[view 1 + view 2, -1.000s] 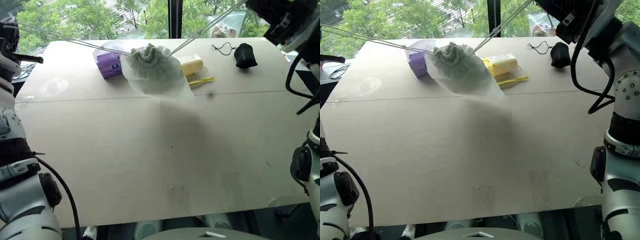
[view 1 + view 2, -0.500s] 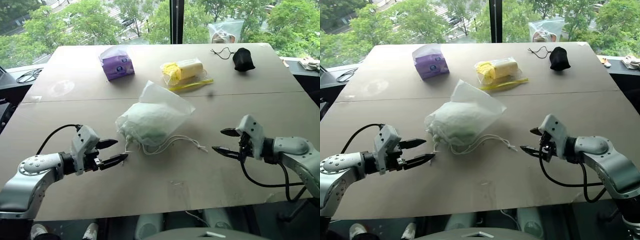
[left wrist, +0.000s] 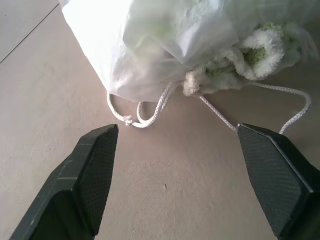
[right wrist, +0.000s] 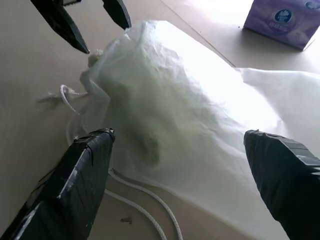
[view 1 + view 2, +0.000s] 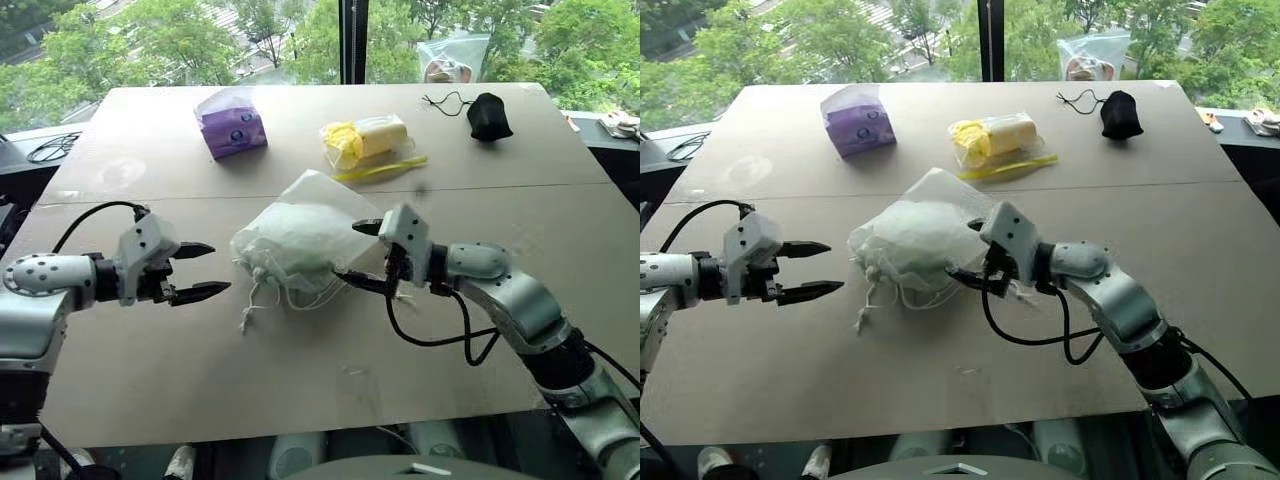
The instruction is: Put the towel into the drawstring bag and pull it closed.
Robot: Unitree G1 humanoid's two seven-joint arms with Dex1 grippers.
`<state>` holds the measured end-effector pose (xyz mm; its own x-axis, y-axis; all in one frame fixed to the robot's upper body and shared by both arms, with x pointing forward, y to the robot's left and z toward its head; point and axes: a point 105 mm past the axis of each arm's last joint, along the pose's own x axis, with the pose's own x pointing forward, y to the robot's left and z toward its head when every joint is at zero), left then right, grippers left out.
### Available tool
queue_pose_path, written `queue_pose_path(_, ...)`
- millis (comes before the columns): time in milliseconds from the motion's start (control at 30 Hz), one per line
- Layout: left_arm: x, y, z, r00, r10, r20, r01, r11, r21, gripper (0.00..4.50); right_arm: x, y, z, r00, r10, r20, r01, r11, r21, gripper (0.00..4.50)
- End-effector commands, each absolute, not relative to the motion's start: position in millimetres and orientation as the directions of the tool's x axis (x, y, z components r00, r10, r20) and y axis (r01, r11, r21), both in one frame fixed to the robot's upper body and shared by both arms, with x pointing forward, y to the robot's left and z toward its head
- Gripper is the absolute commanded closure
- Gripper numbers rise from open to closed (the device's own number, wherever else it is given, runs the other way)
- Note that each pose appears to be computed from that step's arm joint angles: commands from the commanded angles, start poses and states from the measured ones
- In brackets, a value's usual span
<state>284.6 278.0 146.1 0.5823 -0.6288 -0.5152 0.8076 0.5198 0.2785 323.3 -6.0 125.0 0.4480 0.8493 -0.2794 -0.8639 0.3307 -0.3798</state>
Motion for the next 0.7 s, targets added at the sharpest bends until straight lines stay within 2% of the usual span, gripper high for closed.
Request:
queue_pose_path(33, 293, 270, 164, 0.603, -0.639, -0.478, 0.798, 0.468, 0.381, 0.61, 362, -19, 132, 0.581, 0.778, -0.238, -0.732, 0.372, -0.571, 0.06)
queue_pose_path(200, 304, 242, 178, 0.554, -0.704, -0.445, 0.823, 0.384, 0.418, 0.61, 401, -29, 149, 0.663, 0.737, -0.133, -0.618, 0.438, -0.652, 0.06)
queue_pose_path(400, 313, 210, 183, 0.416, -0.789, -0.452, 0.896, 0.272, 0.351, 0.61, 392, -43, 184, 0.64, 0.768, 0.007, -0.642, 0.54, -0.543, 0.06)
queue_pose_path(433, 315, 208, 181, 0.403, -0.789, -0.463, 0.9, 0.249, 0.358, 1.11, 387, -45, 186, 0.638, 0.77, 0.019, -0.648, 0.55, -0.527, 0.0)
queue_pose_path(467, 316, 206, 178, 0.386, -0.788, -0.479, 0.905, 0.222, 0.363, 1.35, 379, -46, 188, 0.634, 0.773, 0.03, -0.659, 0.56, -0.502, 0.0)
queue_pose_path(500, 317, 205, 174, 0.371, -0.785, -0.496, 0.909, 0.196, 0.369, 1.77, 369, -47, 188, 0.623, 0.781, 0.032, -0.675, 0.559, -0.483, 0.0)
queue_pose_path(600, 321, 204, 169, 0.351, -0.782, -0.515, 0.914, 0.165, 0.371, 3.26, 345, -46, 185, 0.59, 0.808, 0.009, -0.724, 0.533, -0.438, 0.0)
queue_pose_path(700, 325, 205, 158, 0.315, -0.768, -0.558, 0.925, 0.117, 0.361, 4.38, 320, -46, 177, 0.561, 0.827, -0.036, -0.768, 0.504, -0.396, 0.0)
